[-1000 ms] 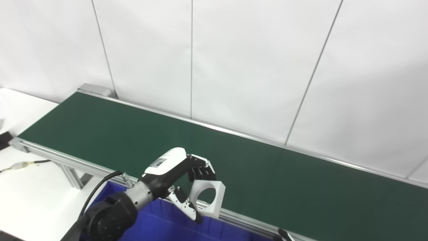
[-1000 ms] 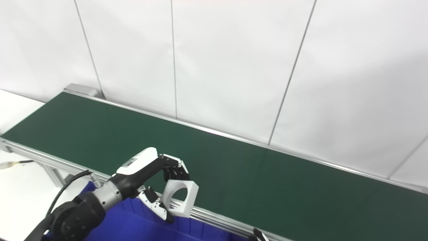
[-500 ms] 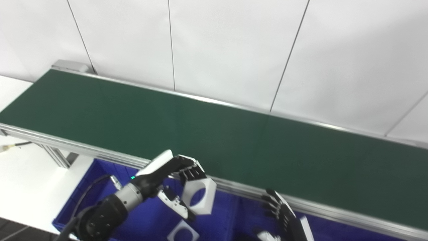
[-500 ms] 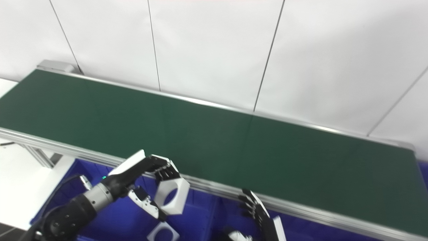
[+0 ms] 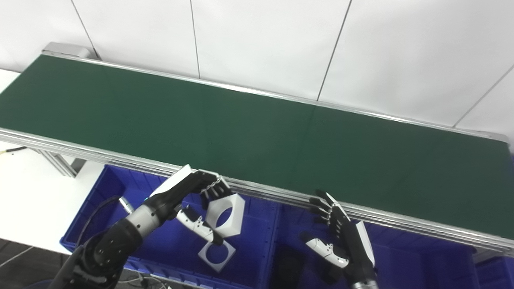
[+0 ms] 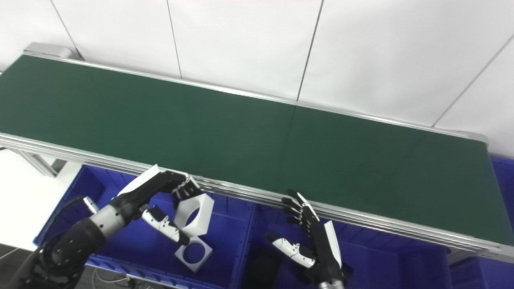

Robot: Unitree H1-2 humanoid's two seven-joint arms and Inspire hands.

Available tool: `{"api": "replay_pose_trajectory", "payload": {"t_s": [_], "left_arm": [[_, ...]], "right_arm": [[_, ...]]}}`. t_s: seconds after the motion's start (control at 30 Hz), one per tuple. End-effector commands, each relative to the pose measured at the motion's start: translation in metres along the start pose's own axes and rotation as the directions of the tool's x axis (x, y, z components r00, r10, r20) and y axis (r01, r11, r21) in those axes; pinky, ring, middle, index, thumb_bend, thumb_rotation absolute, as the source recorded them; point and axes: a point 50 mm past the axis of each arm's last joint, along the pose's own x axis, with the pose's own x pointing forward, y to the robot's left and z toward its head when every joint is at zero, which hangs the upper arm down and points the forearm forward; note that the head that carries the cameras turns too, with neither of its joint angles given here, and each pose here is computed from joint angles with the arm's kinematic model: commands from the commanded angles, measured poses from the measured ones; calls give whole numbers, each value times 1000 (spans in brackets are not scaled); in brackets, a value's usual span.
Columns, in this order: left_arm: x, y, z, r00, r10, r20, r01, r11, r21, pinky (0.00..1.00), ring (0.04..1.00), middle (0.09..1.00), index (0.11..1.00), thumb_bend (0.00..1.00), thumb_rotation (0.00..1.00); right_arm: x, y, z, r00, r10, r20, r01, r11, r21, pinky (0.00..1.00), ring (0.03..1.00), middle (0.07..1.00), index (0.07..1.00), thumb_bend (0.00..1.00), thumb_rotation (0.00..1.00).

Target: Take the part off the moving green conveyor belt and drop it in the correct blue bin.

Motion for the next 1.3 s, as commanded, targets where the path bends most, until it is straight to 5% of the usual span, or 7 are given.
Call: {"api": "replay_pose_trajectory", "payload": {"t_s": [0.0,0.23,0.47,0.83,1.27], "left_arm": [[2,8,4,999,30,10,-31,997,65,364,416,452,501,520,0],[8,7,-3,998,15,-63,-1,974,226,503,490,456,500,523,0],[20,-3,-20,995,7,-101,18,971,237,539,500,448,501,523,0],[36,-18,-36,995,-13,-101,40,961,273,607,535,463,501,523,0],[40,-23,-31,996,-41,-84,65,950,306,644,582,479,502,524,0]], "right_arm": [[9,-3,14,999,-11,45,11,1000,5,706,764,818,882,737,471],[11,-7,12,999,-15,41,15,1000,2,702,763,816,882,748,481],[15,-11,12,999,-14,37,14,1000,-11,689,757,815,883,739,492],[14,-12,13,999,-17,30,18,1000,-15,692,756,815,885,739,504],[13,-11,13,999,-20,31,20,1000,-8,696,757,818,888,735,501]]}}
